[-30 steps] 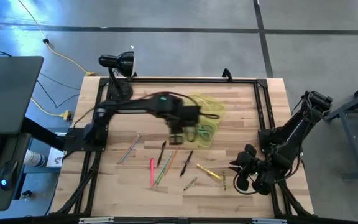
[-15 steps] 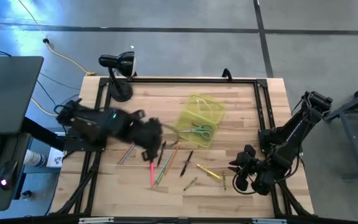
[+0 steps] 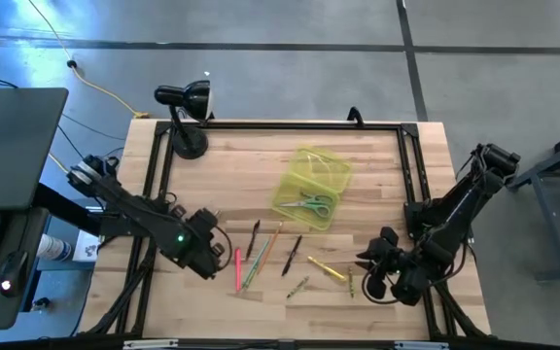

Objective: Pick & place school supplies into a supply box
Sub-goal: Put the top blue pencil into the yellow supply box

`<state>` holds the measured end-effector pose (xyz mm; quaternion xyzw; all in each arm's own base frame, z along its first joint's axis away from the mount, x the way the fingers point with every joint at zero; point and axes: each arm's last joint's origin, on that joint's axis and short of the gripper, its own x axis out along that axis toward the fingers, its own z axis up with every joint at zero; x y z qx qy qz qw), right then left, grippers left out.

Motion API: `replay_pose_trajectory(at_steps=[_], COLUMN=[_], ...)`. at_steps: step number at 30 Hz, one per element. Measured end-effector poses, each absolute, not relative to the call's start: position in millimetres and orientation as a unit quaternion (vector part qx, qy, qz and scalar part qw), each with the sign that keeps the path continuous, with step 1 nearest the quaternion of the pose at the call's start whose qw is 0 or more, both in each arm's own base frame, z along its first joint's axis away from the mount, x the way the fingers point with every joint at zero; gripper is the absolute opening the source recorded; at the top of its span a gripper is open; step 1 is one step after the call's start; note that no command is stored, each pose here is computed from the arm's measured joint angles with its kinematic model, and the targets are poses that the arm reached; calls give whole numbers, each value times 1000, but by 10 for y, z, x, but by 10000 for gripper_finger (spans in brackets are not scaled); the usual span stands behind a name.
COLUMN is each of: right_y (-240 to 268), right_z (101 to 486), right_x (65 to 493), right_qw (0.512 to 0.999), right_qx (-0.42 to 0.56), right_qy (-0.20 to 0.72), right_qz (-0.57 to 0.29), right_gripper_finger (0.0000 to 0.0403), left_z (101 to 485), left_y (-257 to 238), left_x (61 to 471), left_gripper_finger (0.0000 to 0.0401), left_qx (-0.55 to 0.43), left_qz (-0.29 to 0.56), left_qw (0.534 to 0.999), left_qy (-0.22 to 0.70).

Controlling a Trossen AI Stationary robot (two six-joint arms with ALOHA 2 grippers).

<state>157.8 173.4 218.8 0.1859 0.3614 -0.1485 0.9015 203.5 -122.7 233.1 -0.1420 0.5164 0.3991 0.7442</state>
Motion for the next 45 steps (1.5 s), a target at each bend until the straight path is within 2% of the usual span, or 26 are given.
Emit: replay_pose_trajectory(at_steps=[3, 7, 11, 15, 17, 20, 25, 28, 45], right_y=[1721, 1700, 1676, 1652, 1648, 1642, 1640, 1640, 1642], right_z=[2184, 2182, 2182, 2181, 2182, 2182, 2182, 2182, 2184], right_x=[1595, 1619, 1644, 1668, 1673, 1680, 1682, 1681, 1683], right_qw=[901, 900, 898, 897, 899, 901, 901, 901, 903], right_qx=[187, 189, 192, 193, 184, 176, 176, 175, 165], right_qy=[361, 360, 358, 358, 360, 360, 360, 361, 362], right_qz=[-153, -160, -166, -172, -169, -168, -168, -168, -162], right_gripper_finger=[74, 74, 74, 74, 73, 73, 73, 73, 73], left_z=[2258, 2434, 2820, 2996, 2912, 2569, 1823, 1542, 1162], left_y=[-1216, -1128, -988, -877, -860, -878, -949, -947, -871], left_x=[1988, 1865, 1643, 1349, 1230, 1152, 1187, 1187, 1117], left_gripper_finger=[111, 111, 111, 111, 111, 111, 111, 111, 110], left_qx=[-117, -107, -128, -140, -129, -130, -210, -232, -241], left_qz=[399, 385, 362, 340, 324, 306, 278, 272, 339], left_qw=[736, 740, 777, 842, 870, 893, 893, 893, 865], left_qy=[534, 541, 499, 395, 350, 303, 286, 274, 279])
